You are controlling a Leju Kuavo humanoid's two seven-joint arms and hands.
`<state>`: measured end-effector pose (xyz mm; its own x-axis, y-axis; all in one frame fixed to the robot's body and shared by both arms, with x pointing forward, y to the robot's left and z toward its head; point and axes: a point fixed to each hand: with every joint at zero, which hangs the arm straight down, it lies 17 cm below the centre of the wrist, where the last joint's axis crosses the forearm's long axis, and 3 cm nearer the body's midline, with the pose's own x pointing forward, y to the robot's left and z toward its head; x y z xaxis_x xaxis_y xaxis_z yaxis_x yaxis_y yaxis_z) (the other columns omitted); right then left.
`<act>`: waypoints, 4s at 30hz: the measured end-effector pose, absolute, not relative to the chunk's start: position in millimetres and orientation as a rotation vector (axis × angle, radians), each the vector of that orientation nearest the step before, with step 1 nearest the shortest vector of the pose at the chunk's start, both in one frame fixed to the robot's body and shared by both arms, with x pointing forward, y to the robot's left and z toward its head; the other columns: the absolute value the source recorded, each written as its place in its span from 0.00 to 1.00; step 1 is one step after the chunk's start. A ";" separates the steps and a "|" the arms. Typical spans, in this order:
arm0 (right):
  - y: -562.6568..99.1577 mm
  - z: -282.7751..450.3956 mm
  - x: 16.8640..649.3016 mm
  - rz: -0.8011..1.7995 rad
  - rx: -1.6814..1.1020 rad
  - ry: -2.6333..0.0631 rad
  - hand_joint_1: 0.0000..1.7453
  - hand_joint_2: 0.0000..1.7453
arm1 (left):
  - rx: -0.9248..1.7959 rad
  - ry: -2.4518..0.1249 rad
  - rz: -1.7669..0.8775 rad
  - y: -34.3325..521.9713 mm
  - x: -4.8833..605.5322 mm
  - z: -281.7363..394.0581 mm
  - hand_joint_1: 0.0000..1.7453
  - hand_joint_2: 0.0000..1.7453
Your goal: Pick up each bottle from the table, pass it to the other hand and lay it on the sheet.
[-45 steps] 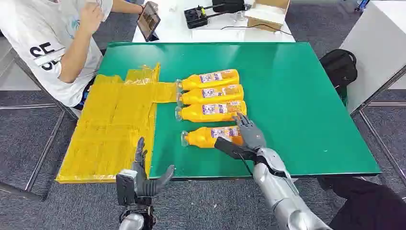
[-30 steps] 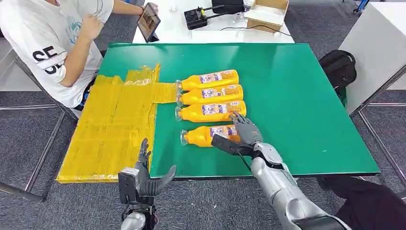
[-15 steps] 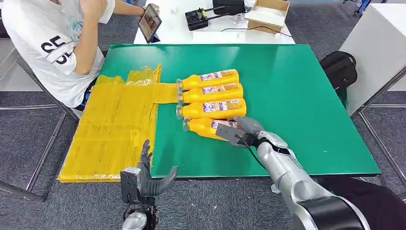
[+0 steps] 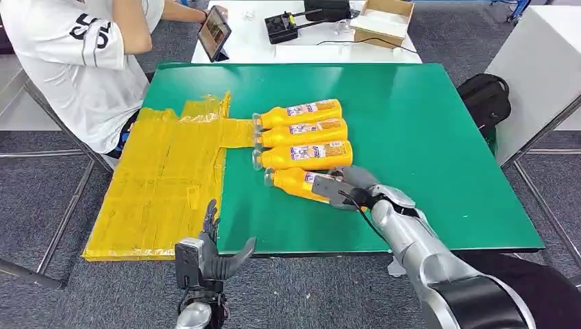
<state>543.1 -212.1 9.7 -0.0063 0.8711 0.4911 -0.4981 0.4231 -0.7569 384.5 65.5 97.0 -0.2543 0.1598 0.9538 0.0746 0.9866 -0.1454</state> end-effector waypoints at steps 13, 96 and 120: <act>-149.8 117.7 505.0 0.573 -0.376 -1.830 1.00 1.00 | -0.146 -1.849 0.081 69.7 384.6 102.6 0.00 1.00; -133.2 167.6 393.6 0.072 -0.431 -2.070 1.00 1.00 | -0.525 -1.918 0.215 50.5 384.9 171.0 0.00 1.00; -67.1 78.7 392.6 0.335 -0.324 -1.889 1.00 1.00 | -0.566 -1.888 0.225 44.5 384.2 165.7 0.00 1.00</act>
<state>392.6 -67.1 78.7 -0.3281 0.3811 0.8644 0.0610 0.9216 -0.3832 384.2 44.5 165.7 -0.2874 0.4843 0.8264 0.2766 0.8680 -0.4125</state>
